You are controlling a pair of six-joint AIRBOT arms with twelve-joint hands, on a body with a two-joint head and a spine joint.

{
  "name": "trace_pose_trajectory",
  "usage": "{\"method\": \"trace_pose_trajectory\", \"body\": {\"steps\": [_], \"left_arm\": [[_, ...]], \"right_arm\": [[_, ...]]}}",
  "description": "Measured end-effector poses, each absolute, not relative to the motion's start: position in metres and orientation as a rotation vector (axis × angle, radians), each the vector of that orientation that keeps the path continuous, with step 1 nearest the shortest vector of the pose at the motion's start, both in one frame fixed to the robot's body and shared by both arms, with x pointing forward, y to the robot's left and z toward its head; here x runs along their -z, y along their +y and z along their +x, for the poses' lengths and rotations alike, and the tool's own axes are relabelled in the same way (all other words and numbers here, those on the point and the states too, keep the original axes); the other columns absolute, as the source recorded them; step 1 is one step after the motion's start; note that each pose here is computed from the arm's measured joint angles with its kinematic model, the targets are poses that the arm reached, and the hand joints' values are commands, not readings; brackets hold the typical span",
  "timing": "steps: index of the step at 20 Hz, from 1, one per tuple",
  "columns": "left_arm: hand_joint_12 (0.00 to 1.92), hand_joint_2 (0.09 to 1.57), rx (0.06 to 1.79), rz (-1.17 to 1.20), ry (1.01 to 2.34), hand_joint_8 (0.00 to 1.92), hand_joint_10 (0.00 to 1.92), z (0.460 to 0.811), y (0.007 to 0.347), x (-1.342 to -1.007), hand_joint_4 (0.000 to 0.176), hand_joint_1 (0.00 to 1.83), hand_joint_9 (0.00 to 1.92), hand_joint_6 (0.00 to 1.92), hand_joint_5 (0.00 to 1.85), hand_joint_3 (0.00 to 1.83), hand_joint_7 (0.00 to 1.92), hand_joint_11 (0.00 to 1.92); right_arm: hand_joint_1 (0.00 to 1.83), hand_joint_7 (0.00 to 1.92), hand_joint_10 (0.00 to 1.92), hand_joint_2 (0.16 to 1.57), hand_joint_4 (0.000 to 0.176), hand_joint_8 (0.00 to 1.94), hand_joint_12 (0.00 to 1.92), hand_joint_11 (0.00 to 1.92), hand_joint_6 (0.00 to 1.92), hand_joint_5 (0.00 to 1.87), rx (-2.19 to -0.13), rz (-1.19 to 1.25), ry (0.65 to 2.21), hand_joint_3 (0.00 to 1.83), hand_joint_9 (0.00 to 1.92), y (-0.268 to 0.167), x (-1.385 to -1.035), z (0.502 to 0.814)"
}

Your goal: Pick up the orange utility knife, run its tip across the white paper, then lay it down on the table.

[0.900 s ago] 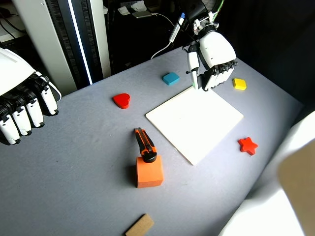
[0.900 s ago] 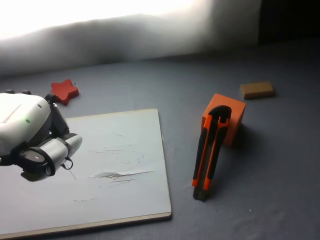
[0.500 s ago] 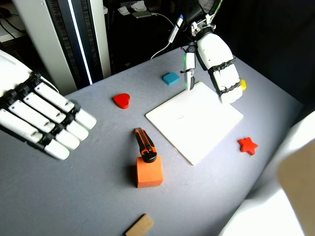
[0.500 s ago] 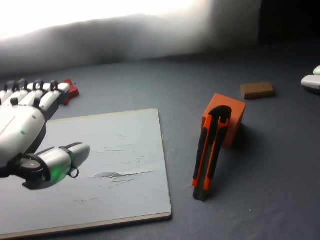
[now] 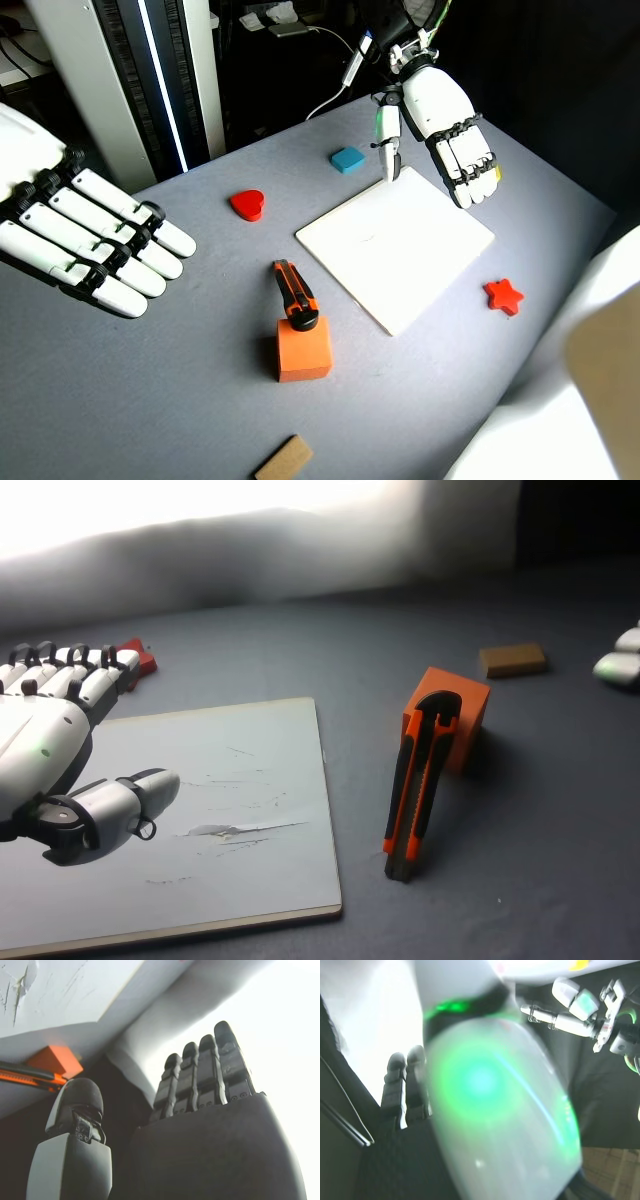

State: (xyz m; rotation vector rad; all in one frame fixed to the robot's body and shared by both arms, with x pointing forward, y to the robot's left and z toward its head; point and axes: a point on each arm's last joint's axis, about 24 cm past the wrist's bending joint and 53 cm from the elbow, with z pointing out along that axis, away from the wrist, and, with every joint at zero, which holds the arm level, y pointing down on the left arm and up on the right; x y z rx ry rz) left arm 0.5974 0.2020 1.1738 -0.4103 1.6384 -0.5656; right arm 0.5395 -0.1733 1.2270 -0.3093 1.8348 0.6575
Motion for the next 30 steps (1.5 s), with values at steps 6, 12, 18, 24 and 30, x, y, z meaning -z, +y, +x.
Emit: {"method": "trace_pose_trajectory", "body": {"steps": [6, 12, 18, 24, 30], "left_arm": [[0.32, 1.3, 0.582, -0.404, 1.678, 0.0, 0.0, 0.597, 0.197, -1.166, 0.019, 0.21, 0.02, 0.0, 0.0, 0.0, 0.05, 0.0], [0.32, 1.31, 0.571, -0.398, 1.71, 0.0, 0.0, 0.597, 0.196, -1.159, 0.018, 0.2, 0.02, 0.0, 0.0, 0.0, 0.05, 0.0], [0.35, 1.31, 0.593, -0.413, 1.719, 0.0, 0.0, 0.596, 0.183, -1.153, 0.02, 0.21, 0.03, 0.0, 0.0, 0.0, 0.06, 0.0], [0.28, 1.31, 0.58, -0.416, 1.715, 0.01, 0.0, 0.597, 0.186, -1.152, 0.02, 0.21, 0.02, 0.0, 0.0, 0.0, 0.05, 0.0], [0.24, 1.31, 0.575, -0.417, 1.714, 0.0, 0.0, 0.596, 0.187, -1.152, 0.016, 0.21, 0.02, 0.0, 0.0, 0.0, 0.05, 0.0]], "right_arm": [[1.18, 0.0, 0.0, 1.08, 0.0, 0.0, 0.0, 0.0, 0.0, 0.0, -0.697, -0.426, 1.814, 0.01, 0.0, -0.128, -1.217, 0.57], [1.22, 0.0, 0.0, 1.08, 0.0, 0.0, 0.0, 0.0, 0.0, 0.0, -0.717, -0.53, 1.827, 0.0, 0.0, -0.084, -1.195, 0.592], [1.22, 0.0, 0.0, 1.09, 0.0, 0.0, 0.0, 0.0, 0.0, 0.0, -0.695, -0.659, 1.804, 0.01, 0.0, -0.05, -1.176, 0.605], [1.23, 0.0, 0.0, 1.09, 0.0, 0.0, 0.0, 0.0, 0.0, 0.0, -0.697, -0.701, 1.846, 0.01, 0.0, -0.018, -1.156, 0.604], [1.22, 0.0, 0.0, 1.09, 0.0, 0.0, 0.0, 0.0, 0.0, 0.0, -0.676, -0.761, 1.826, 0.0, 0.0, 0.004, -1.145, 0.617]]}}
